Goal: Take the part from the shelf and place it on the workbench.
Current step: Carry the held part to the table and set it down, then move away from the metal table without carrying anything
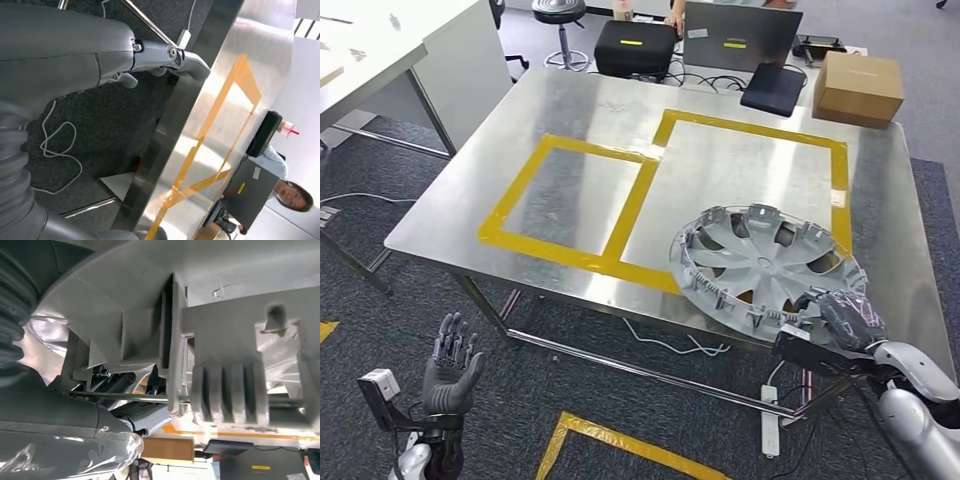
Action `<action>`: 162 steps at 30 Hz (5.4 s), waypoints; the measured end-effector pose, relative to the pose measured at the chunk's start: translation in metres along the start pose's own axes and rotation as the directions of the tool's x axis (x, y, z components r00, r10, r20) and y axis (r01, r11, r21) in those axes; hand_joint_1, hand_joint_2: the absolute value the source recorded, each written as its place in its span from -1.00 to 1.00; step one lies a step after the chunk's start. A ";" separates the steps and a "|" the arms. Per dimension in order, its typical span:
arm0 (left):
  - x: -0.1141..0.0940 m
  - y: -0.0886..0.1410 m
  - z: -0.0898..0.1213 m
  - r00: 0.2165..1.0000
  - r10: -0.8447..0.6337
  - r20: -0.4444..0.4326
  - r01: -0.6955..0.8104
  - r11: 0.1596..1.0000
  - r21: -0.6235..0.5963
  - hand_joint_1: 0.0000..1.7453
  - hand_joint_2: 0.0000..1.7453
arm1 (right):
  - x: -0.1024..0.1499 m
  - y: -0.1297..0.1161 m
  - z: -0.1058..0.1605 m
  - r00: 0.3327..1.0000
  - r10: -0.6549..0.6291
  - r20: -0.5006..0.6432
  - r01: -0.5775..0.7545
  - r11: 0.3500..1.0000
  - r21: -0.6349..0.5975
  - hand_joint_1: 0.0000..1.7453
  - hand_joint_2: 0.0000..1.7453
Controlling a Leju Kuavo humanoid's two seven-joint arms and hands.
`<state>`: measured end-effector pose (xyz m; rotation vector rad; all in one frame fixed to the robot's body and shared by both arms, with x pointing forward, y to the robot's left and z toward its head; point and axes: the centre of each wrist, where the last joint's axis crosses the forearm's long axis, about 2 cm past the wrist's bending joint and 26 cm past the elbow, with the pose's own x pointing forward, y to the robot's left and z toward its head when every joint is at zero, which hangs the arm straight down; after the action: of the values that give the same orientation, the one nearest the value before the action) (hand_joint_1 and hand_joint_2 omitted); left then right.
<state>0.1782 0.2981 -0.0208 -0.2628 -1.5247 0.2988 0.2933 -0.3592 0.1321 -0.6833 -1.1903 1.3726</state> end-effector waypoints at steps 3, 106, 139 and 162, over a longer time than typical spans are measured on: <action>0.001 0.000 0.000 1.000 0.002 0.003 -0.002 1.000 -0.003 -1.00 1.00 | -0.005 0.000 0.003 1.000 -0.005 -0.018 0.005 1.000 -0.003 1.00 1.00; 0.006 0.006 0.026 0.999 -0.008 0.044 0.006 0.999 0.054 -1.00 -1.00 | 0.162 -0.007 0.065 0.656 -0.255 0.710 0.545 0.811 -0.212 -1.00 -1.00; 0.014 -0.015 0.037 0.996 -0.036 0.078 0.020 0.982 0.189 -1.00 -1.00 | 0.147 0.051 0.080 0.581 -0.496 0.646 0.766 0.601 -0.227 -1.00 -1.00; 0.025 -0.018 0.043 0.971 -0.206 0.122 0.156 0.931 0.331 -1.00 -1.00 | 0.142 0.053 0.089 0.579 -0.529 0.620 0.786 0.564 -0.253 -1.00 -1.00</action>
<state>0.1364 0.2898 0.0103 0.1624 -1.6136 0.4203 0.1658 -0.2392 0.1450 -0.1322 -2.0115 0.5218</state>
